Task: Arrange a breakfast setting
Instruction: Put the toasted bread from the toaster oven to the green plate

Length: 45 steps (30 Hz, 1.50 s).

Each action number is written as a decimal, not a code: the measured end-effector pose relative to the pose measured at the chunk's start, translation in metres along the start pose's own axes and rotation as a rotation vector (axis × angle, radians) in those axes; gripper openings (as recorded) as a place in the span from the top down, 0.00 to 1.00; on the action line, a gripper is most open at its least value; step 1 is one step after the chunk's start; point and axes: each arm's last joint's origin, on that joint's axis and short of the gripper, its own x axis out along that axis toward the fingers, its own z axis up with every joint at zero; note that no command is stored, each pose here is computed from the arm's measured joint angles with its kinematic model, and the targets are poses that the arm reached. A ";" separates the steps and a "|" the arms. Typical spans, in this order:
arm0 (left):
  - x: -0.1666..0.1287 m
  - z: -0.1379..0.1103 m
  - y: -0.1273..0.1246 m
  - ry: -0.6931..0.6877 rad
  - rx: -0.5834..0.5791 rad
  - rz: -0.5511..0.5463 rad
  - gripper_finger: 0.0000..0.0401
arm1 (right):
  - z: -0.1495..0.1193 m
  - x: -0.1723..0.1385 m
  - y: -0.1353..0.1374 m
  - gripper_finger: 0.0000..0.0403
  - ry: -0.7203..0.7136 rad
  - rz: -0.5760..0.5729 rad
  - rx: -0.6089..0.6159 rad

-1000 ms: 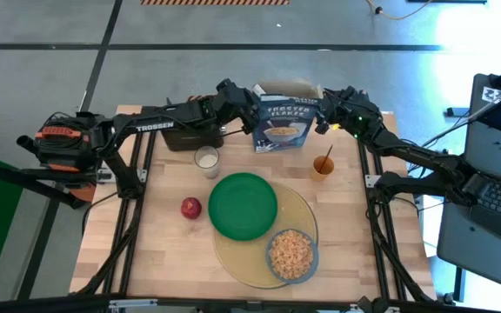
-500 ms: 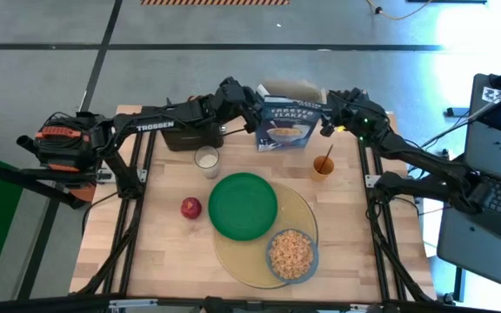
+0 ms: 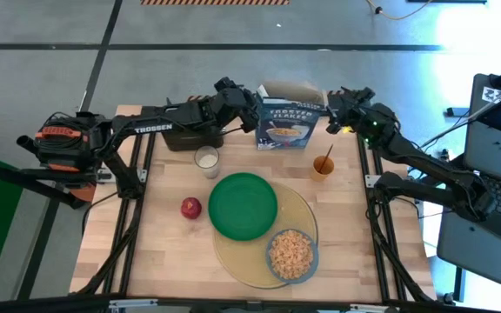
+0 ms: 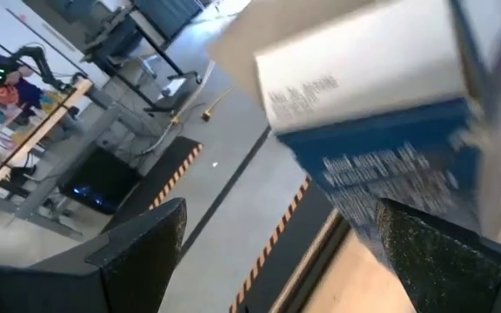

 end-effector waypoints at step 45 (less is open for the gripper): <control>-0.153 -0.080 0.003 0.038 -0.067 0.125 0.57 | 0.056 -0.069 0.105 0.15 -0.976 0.639 0.339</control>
